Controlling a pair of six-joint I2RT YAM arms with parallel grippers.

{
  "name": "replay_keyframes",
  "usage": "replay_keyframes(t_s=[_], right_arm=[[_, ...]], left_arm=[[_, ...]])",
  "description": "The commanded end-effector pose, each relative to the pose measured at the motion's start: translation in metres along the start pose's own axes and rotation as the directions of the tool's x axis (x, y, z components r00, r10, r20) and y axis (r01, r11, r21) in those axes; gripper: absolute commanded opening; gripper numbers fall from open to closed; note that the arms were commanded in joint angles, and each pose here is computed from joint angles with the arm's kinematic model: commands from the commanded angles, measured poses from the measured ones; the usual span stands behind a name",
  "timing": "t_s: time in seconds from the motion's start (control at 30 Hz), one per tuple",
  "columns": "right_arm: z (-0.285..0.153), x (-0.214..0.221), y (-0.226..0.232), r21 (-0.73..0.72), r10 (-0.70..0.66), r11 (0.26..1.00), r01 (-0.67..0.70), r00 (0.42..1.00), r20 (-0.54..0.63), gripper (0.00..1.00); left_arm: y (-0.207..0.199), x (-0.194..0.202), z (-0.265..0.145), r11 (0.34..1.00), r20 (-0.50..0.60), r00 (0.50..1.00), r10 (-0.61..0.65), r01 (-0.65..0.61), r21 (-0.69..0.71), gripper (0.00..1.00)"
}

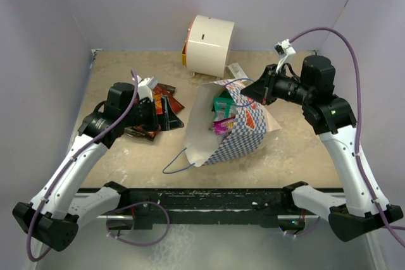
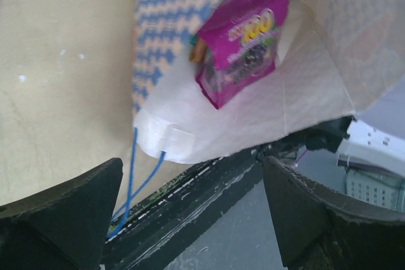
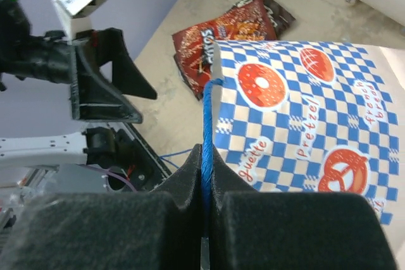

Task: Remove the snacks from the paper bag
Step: Adjust the paper bag at the center of the board.

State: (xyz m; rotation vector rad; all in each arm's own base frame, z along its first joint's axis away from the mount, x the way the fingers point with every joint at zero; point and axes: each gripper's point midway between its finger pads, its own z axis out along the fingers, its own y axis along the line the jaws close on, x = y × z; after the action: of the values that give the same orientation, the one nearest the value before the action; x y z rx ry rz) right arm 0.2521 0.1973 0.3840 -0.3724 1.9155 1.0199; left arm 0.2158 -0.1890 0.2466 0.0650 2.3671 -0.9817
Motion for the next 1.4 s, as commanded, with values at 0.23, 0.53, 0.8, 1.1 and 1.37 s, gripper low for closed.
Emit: replay_keyframes(t_s=[0.23,0.53,0.8,1.1,1.37], right_arm=[[-0.025,0.005,-0.031,0.19,-0.213,0.955,0.228,0.972,-0.097,0.0],[-0.04,-0.021,-0.035,0.269,-0.331,0.9,0.342,0.94,-0.085,0.0],[-0.043,-0.035,-0.029,0.268,-0.374,0.886,0.379,0.925,-0.07,0.0],[-0.035,-0.056,-0.032,0.273,-0.468,0.844,0.462,0.883,-0.047,0.0],[-0.04,-0.115,-0.041,0.384,-0.776,0.57,0.726,0.629,-0.038,0.0]], left_arm=[[-0.086,0.042,0.047,0.944,0.014,0.951,0.308,-0.308,0.122,0.76],[-0.024,0.037,0.033,0.936,0.025,0.955,0.296,-0.284,-0.209,1.0],[0.007,0.076,0.062,0.982,-0.138,0.983,0.123,-0.14,-0.125,0.96],[0.02,0.093,0.097,0.988,-0.182,0.981,0.065,-0.088,-0.125,0.76],[-0.021,0.084,0.136,0.998,-0.149,0.987,0.064,-0.066,-0.011,0.19]])
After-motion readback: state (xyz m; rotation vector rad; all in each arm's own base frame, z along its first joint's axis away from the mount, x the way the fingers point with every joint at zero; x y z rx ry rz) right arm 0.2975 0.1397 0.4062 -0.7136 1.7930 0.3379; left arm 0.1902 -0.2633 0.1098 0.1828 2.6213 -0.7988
